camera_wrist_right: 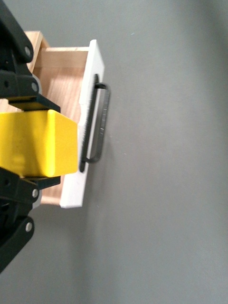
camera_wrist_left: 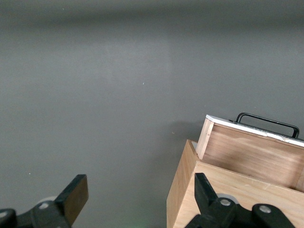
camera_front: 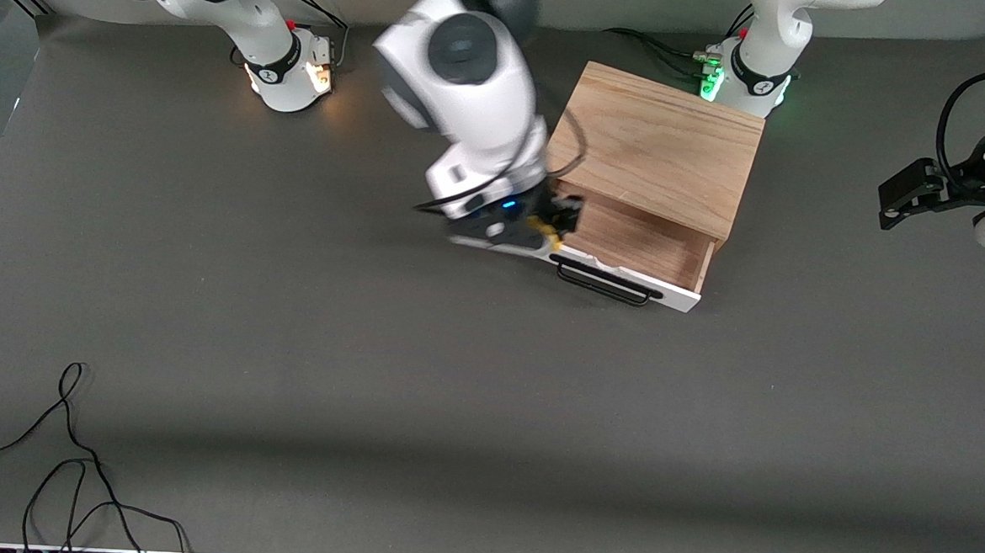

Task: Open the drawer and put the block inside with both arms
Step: 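Lift the yellow cube and carry it over the open drawer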

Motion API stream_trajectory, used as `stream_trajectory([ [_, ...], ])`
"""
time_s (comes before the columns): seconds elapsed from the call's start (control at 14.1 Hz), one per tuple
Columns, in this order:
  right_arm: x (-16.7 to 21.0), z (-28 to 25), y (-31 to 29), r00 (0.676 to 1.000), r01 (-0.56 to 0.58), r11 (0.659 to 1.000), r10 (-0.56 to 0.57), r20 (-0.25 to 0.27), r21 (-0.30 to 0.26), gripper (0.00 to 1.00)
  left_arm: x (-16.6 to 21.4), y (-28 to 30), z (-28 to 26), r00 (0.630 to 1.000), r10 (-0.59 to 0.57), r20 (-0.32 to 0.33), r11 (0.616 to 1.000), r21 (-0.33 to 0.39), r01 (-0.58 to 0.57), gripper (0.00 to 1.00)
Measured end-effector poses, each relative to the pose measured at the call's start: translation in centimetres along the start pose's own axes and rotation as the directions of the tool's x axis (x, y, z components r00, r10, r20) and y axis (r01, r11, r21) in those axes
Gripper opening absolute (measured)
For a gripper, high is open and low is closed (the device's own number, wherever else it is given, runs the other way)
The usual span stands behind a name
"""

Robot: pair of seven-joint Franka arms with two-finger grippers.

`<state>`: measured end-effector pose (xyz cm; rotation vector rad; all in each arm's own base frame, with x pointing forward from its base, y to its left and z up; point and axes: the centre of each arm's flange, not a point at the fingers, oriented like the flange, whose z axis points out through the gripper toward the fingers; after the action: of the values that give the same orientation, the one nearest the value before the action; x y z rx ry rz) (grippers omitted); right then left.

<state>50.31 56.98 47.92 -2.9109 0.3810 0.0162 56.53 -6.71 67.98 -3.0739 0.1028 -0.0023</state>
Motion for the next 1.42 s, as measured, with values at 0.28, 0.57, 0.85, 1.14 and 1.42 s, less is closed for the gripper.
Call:
stream_trajectory([
  [0.28,-4.5,7.5,-2.5,1.000,-0.008,0.999,0.008,-0.013,-0.048,0.55,0.0,0.2,0.0,1.000,0.004,0.000,1.000,0.001,-0.004,1.00],
  [0.57,-5.9,11.0,-2.8,1.000,-0.024,0.996,0.023,-0.010,-0.083,0.55,-0.1,0.5,-0.2,1.000,0.011,-0.004,1.000,0.000,-0.011,1.00],
  [0.85,-5.6,14.3,-2.6,0.998,-0.056,0.993,0.055,-0.021,-0.099,0.55,-1.0,0.3,-0.2,1.000,0.010,-0.024,1.000,-0.003,-0.010,1.00],
  [1.14,-6.2,17.0,-2.9,0.997,-0.062,0.994,0.059,-0.039,-0.088,0.55,-3.2,1.3,0.5,0.999,0.027,-0.034,1.000,0.006,-0.027,1.00],
  [1.42,-7.0,17.3,-3.2,0.997,-0.054,0.995,0.050,-0.050,-0.085,0.61,-4.1,1.5,0.9,0.998,0.030,-0.046,0.999,0.010,-0.030,1.00],
])
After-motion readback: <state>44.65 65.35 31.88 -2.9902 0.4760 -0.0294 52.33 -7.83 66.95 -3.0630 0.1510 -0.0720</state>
